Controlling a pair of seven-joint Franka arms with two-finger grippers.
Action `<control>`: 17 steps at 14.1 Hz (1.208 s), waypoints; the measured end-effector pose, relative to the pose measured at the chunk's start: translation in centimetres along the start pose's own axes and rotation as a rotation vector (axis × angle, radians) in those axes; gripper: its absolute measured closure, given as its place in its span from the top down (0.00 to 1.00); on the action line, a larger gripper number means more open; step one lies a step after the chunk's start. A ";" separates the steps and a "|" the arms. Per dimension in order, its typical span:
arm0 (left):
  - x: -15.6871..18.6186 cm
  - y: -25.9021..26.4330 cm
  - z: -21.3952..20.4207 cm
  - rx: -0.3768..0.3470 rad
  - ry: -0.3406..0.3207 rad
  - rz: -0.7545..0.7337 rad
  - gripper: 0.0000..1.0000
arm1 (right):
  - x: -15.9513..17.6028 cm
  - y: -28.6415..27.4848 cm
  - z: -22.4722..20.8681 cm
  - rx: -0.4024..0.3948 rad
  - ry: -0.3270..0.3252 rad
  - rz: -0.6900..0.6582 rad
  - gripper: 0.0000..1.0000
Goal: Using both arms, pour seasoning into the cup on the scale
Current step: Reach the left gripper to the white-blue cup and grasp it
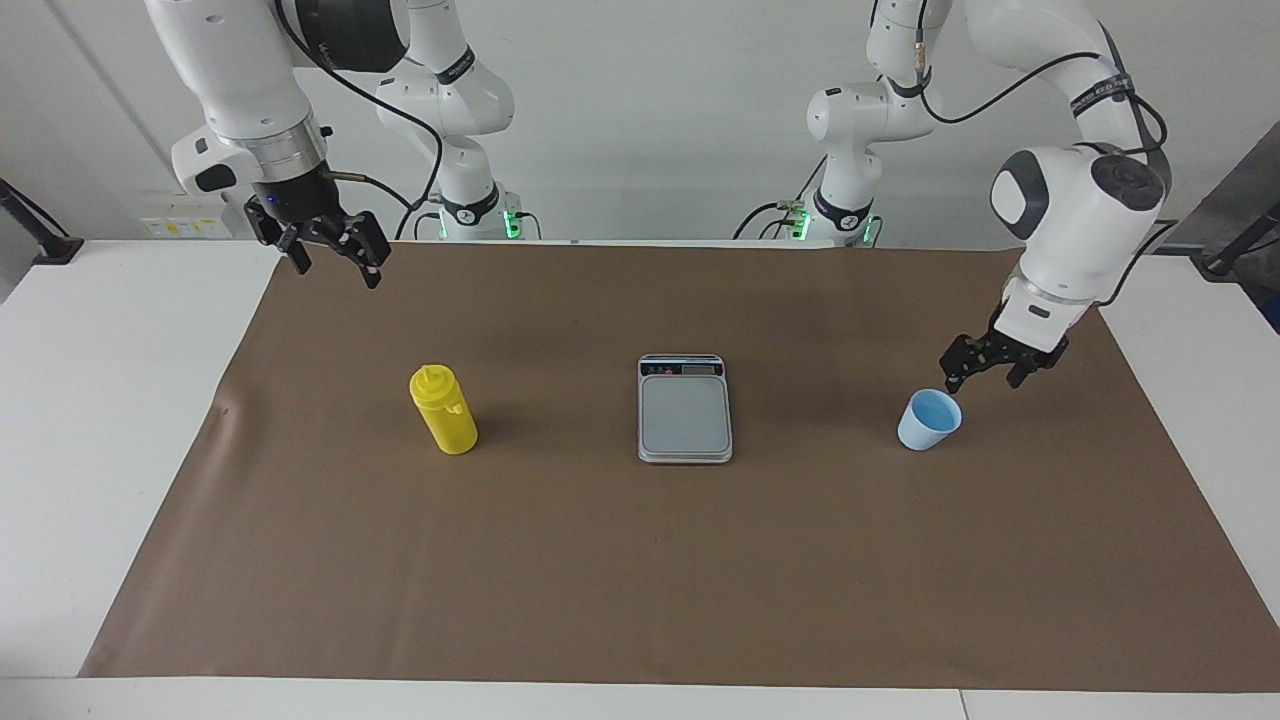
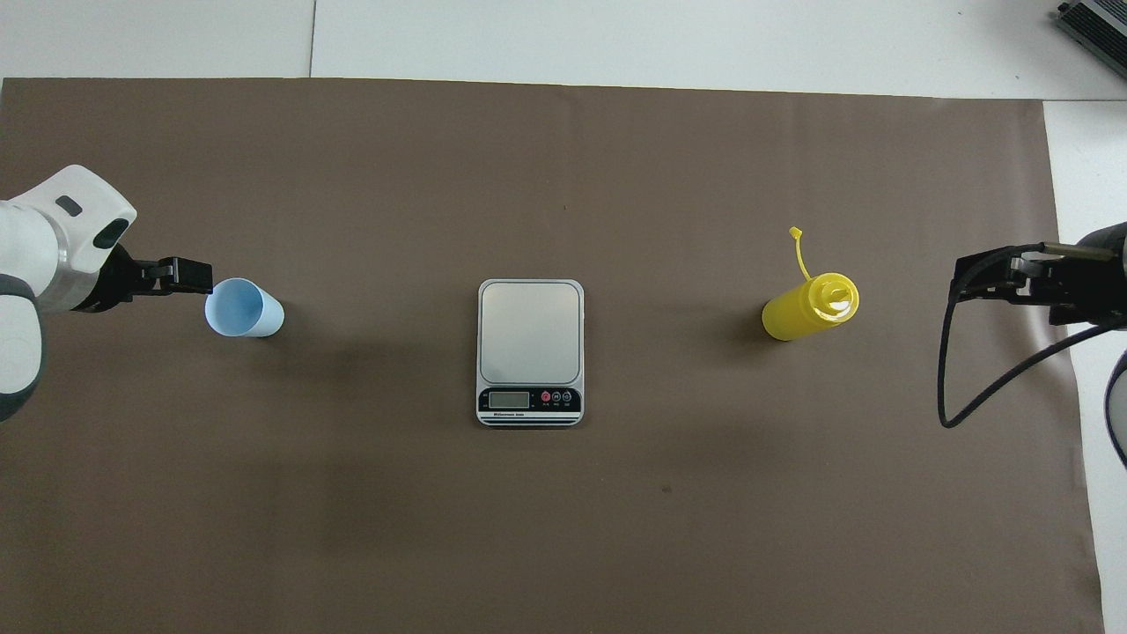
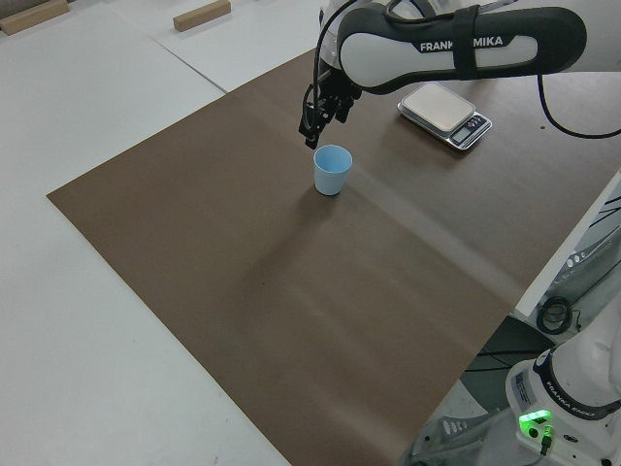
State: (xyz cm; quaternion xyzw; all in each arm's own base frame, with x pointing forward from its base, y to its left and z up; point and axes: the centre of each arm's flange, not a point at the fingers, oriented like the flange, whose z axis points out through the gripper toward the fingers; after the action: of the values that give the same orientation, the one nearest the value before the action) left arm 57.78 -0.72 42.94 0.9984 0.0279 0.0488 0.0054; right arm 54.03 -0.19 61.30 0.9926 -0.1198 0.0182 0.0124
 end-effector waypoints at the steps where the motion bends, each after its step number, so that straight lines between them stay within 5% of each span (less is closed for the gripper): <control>1: -0.1 -0.3 1.3 -0.001 0.008 -0.008 1.00 | 0.0 0.0 0.0 0.000 0.000 0.000 1.00; 13: -1.6 -1.5 9.2 -0.004 -0.008 -0.104 0.96 | -0.1 -0.2 0.2 -0.001 -0.003 -0.005 1.00; 17: -1.6 -1.3 9.3 -0.005 -0.010 -0.096 0.48 | -0.1 -0.2 0.2 -0.001 -0.003 -0.005 1.00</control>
State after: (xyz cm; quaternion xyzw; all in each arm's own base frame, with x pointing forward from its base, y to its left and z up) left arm 57.05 0.38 33.56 0.9961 0.0755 0.0435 0.0104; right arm 54.03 0.06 61.11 0.9929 -0.1175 0.0168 0.0128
